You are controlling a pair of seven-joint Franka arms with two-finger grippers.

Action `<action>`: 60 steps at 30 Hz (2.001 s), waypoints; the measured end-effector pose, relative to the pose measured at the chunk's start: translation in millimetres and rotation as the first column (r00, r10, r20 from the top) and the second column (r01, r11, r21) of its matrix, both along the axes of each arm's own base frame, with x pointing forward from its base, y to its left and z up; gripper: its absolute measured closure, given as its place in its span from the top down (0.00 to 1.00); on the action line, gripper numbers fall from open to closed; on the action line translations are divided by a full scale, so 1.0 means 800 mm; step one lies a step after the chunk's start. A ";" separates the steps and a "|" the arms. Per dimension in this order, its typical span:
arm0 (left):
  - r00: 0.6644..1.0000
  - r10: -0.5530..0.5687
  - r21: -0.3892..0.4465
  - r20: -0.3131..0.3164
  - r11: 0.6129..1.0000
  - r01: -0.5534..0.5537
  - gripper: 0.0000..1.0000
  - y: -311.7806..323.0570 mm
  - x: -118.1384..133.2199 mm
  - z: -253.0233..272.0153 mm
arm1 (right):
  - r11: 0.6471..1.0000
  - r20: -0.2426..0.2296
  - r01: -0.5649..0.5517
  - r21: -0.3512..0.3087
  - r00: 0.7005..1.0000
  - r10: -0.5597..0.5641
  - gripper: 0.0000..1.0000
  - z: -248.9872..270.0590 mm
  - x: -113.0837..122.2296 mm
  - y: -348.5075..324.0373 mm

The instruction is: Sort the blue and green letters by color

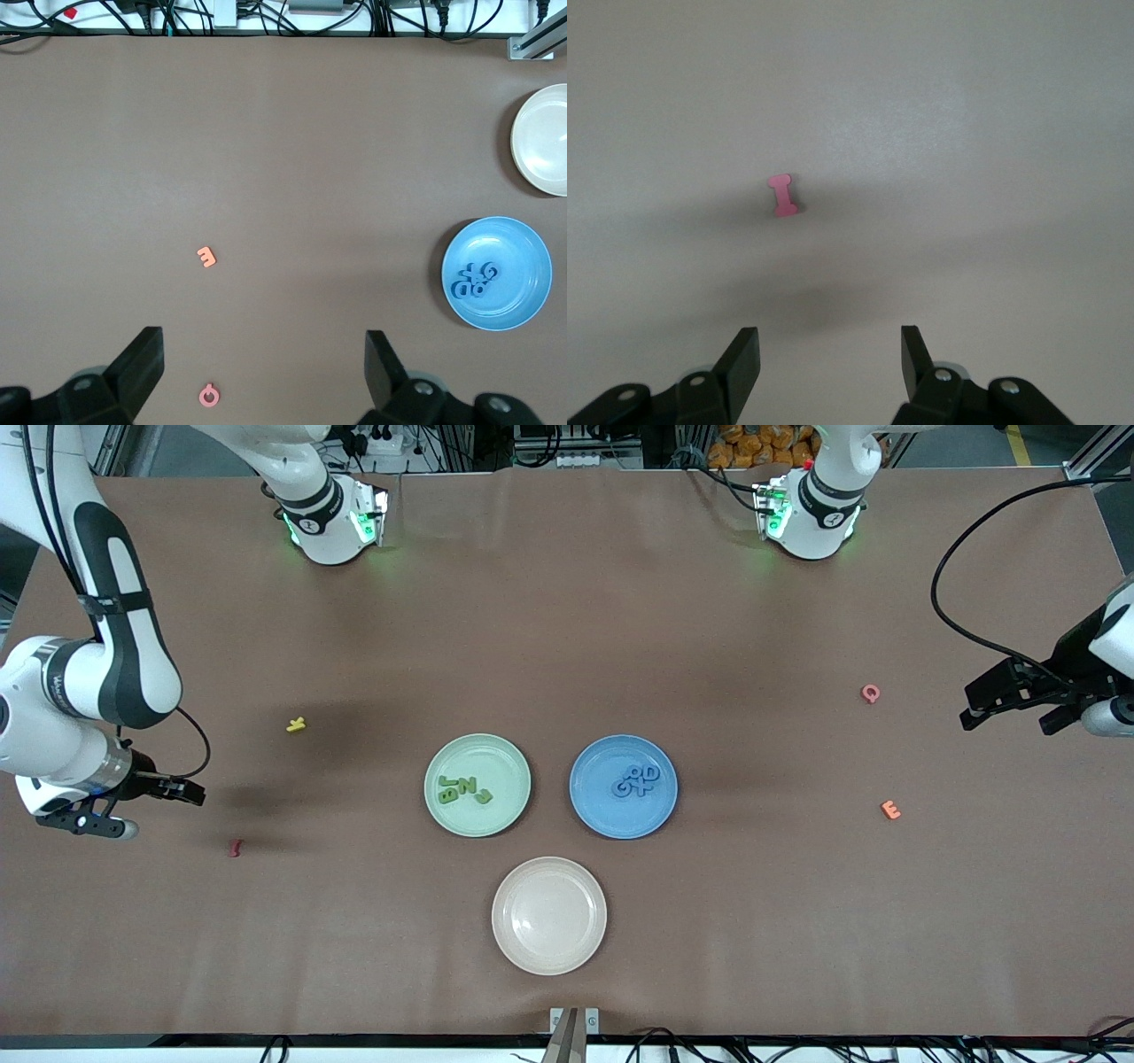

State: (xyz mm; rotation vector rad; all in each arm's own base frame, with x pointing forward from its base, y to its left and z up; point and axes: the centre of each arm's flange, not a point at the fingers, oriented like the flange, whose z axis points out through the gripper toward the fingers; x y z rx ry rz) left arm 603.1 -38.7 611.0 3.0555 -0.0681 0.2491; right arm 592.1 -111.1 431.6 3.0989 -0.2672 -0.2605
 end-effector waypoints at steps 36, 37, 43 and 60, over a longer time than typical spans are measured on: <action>1.000 0.000 0.000 0.000 1.000 0.000 1.00 0.000 0.000 0.000 | 1.000 0.031 -0.013 0.020 0.999 0.012 0.75 0.248 -0.060 0.035; 1.000 0.000 0.000 0.000 1.000 0.000 1.00 0.000 0.000 0.000 | 1.000 0.036 -0.014 0.020 0.999 0.014 0.75 0.253 -0.060 0.036; 1.000 0.000 0.000 0.000 1.000 0.000 1.00 0.000 0.000 0.000 | 1.000 0.045 -0.021 0.018 0.999 0.020 0.76 0.263 -0.060 0.041; 1.000 -0.001 0.000 0.000 1.000 0.001 1.00 -0.001 0.000 0.000 | 0.998 0.139 -0.057 0.004 0.989 0.056 0.84 0.256 -0.060 0.062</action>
